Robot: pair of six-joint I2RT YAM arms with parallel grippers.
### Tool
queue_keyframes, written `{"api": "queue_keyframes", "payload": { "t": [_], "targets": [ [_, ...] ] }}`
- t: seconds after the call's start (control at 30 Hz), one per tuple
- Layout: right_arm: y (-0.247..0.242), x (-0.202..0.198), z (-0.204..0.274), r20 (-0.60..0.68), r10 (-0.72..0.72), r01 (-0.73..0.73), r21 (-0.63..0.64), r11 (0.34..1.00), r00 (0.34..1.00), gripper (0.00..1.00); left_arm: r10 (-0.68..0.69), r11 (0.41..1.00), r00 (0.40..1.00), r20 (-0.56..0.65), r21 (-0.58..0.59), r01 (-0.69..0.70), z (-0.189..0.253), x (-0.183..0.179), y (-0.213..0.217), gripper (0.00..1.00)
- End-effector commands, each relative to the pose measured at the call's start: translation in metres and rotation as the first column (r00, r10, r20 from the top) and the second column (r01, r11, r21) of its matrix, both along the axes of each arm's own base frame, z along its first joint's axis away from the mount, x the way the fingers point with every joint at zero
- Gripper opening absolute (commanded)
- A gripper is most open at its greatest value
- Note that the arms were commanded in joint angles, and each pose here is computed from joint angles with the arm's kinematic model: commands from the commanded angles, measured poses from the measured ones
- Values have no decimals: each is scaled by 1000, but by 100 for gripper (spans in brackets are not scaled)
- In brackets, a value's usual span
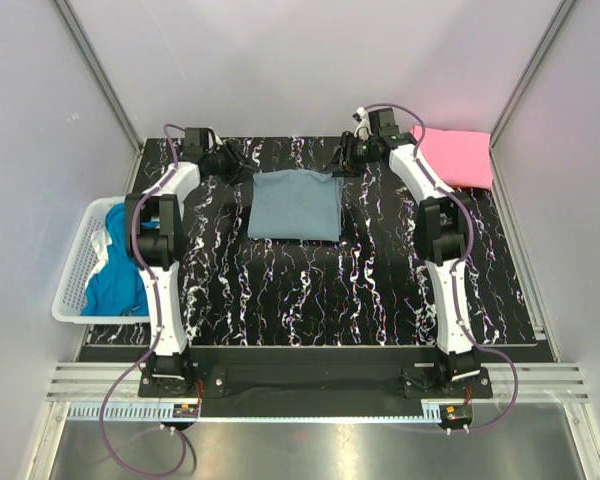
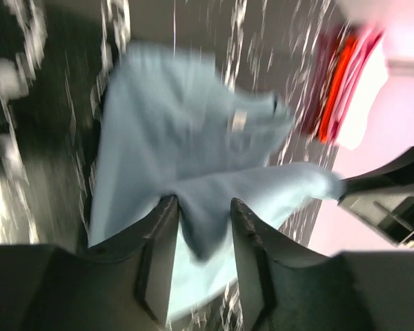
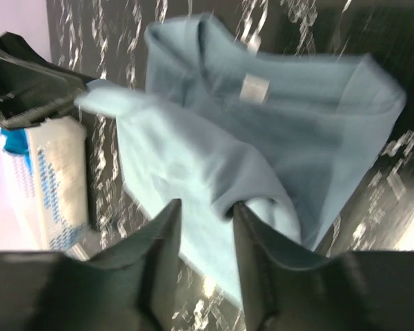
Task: Fold and stack the t-shirts
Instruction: Fold the tshirt
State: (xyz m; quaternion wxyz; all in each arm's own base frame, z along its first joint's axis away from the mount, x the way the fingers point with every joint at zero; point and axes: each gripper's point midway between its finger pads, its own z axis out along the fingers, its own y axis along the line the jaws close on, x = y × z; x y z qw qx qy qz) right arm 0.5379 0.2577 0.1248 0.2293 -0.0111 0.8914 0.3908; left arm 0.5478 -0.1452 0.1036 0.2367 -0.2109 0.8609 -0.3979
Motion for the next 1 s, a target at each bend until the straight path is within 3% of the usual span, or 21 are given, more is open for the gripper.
{"api": "queue_keyframes", "payload": {
  "t": [0.0, 0.03, 0.17, 0.2, 0.27, 0.3, 0.47, 0.63, 0.97],
  "targets": [
    [-11, 39, 16, 119, -29, 25, 37, 999, 992, 47, 37, 998, 976, 217, -64, -24, 51, 52, 14, 43],
    [-14, 51, 18, 139, -41, 36, 42, 998, 989, 59, 36, 998, 973, 229, -54, -24, 52, 55, 15, 49],
    [-37, 57, 11, 133, -86, 90, -30, 995, 987, 59, -12, 1000, 959, 283, 31, 3, 70, 55, 17, 56],
    [-39, 56, 31, 177, -88, 93, -21, 995, 980, 60, -37, 998, 958, 286, 62, 20, 68, 50, 17, 56],
    [-42, 39, 11, 130, -73, 79, -43, 996, 989, 61, -55, 993, 960, 273, 119, 23, 65, 36, 15, 56],
    [-41, 32, 26, 156, -52, 57, -27, 998, 986, 61, -80, 985, 967, 240, 167, 40, 54, 25, 16, 56],
    [-38, -19, -5, 57, 68, -66, -34, 997, 996, 64, -105, 954, 989, 105, 291, 71, 15, -36, 15, 54],
    [-37, -61, -27, -8, 145, -145, -60, 988, 989, 64, -126, 940, 990, 71, 328, 96, -3, -82, 12, 54],
    [-23, -107, -65, -89, 216, -221, -43, 974, 972, 63, -166, 942, 986, -14, 292, 163, -45, -120, -1, 53]
  ]
}}
